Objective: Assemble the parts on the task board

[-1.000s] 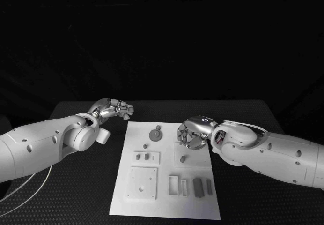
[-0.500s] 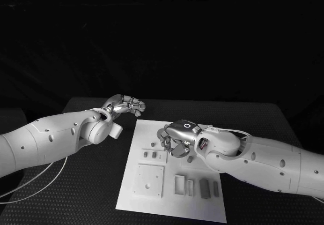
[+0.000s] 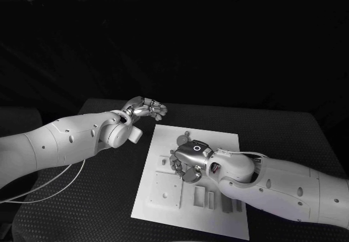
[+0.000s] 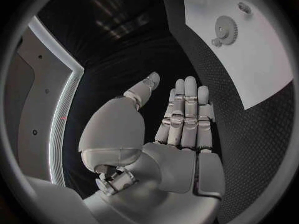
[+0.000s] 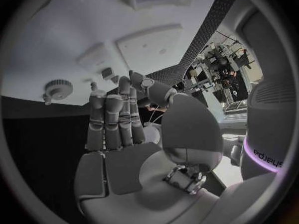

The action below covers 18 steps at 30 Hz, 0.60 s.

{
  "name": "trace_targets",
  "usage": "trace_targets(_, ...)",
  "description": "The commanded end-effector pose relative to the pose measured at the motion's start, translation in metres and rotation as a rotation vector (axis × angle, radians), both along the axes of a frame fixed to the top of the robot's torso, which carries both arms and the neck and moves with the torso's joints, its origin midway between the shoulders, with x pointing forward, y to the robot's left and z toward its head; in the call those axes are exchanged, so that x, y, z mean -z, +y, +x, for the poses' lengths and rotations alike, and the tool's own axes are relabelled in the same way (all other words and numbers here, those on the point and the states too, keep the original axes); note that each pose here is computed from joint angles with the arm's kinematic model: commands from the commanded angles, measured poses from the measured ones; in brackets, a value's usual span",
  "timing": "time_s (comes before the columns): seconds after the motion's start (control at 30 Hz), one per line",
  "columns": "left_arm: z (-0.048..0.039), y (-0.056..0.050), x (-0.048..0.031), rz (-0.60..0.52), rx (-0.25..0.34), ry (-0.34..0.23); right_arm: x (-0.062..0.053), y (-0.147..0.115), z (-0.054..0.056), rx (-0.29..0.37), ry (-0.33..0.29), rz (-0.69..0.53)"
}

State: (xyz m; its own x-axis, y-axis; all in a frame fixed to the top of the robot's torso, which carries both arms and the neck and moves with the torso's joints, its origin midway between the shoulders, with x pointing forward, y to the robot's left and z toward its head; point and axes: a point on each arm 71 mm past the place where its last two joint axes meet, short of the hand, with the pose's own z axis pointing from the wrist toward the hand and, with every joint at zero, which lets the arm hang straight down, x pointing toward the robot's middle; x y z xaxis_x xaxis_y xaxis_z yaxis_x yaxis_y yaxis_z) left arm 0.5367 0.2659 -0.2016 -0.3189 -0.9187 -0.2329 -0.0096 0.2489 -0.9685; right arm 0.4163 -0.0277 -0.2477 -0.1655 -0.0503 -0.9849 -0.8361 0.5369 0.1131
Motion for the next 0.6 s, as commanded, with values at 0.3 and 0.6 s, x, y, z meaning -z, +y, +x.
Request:
trace_targets(0.3,0.0004,-0.002,-0.0013,-0.014,0.004,-0.006,0.017,0.006,-0.016,-0.047,0.010,-0.049)
trace_targets(0.6,0.0001,-0.004,-0.0012,-0.016,0.010,-0.003,0.023,0.006,-0.017,-0.050,0.011,-0.061)
